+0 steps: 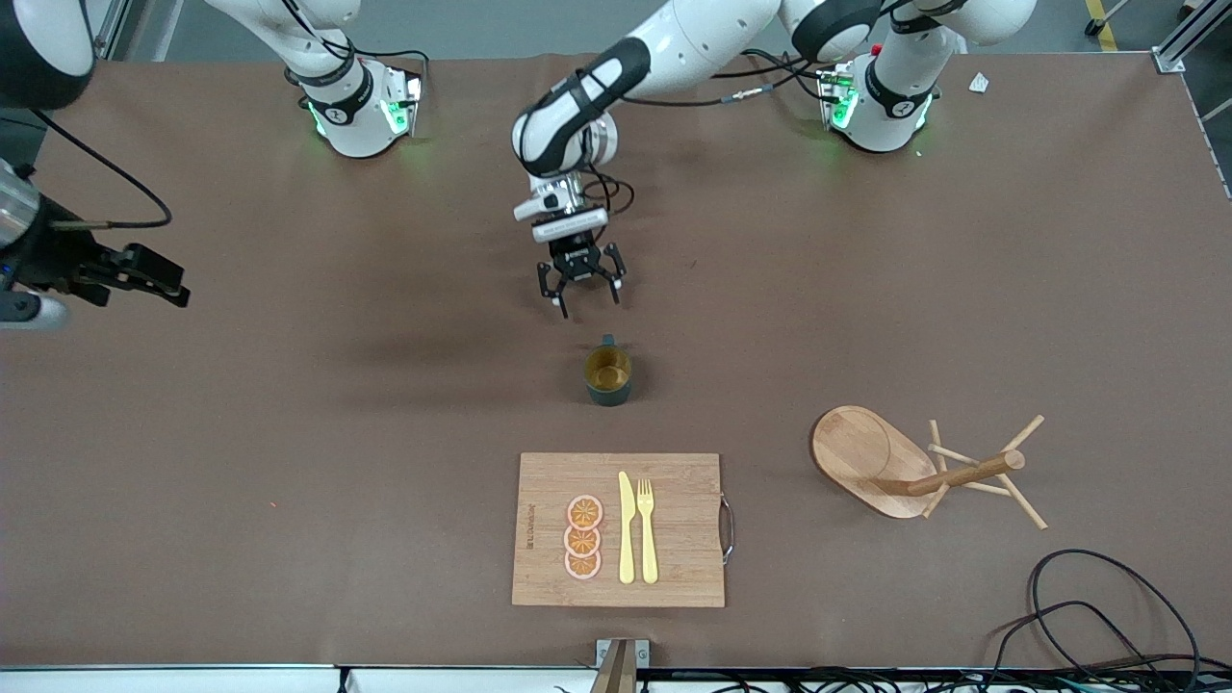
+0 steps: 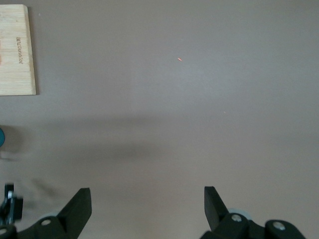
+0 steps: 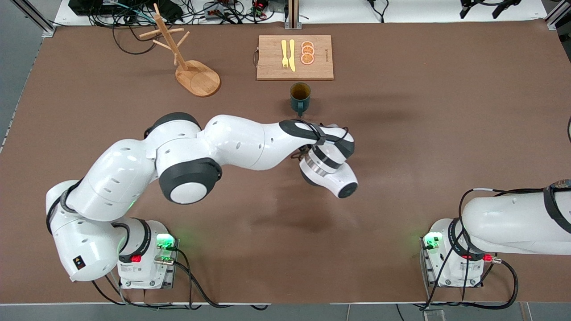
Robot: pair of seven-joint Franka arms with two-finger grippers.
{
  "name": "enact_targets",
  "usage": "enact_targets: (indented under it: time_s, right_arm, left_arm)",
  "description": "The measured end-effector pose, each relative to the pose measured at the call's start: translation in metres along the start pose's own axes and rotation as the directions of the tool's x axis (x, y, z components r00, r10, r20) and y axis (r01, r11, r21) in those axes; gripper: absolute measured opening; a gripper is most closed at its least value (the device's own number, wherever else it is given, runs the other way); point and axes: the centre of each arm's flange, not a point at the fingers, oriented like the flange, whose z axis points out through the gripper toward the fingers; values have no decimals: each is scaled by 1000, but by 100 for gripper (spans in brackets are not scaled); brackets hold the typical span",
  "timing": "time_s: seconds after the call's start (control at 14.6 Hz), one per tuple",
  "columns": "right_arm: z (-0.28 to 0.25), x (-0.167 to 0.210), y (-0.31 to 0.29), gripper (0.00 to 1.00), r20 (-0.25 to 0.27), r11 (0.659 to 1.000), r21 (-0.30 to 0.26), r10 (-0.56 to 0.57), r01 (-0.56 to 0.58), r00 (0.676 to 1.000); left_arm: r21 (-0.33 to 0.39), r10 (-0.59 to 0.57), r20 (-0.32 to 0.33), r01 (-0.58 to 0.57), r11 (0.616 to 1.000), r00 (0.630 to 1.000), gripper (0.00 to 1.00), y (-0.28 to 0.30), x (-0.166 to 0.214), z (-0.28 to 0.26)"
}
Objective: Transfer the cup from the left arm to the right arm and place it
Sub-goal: 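Lower the mug onto the table and open the left gripper, then raise the left gripper away while the right gripper reaches the mug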
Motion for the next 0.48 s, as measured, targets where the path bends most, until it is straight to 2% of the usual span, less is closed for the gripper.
enact_targets:
  time_s: [0.21,0.48]
  right_arm:
    - [24,15,-3,100,8,1000,12,-3,3,1000]
    - [45,22,-15,100,40,999,20,25,-26,999]
  left_arm:
    - [70,-110,122,102,992,986,100,9,43,-50]
    - [176,-221,288,176,969,932,100,13,137,-101]
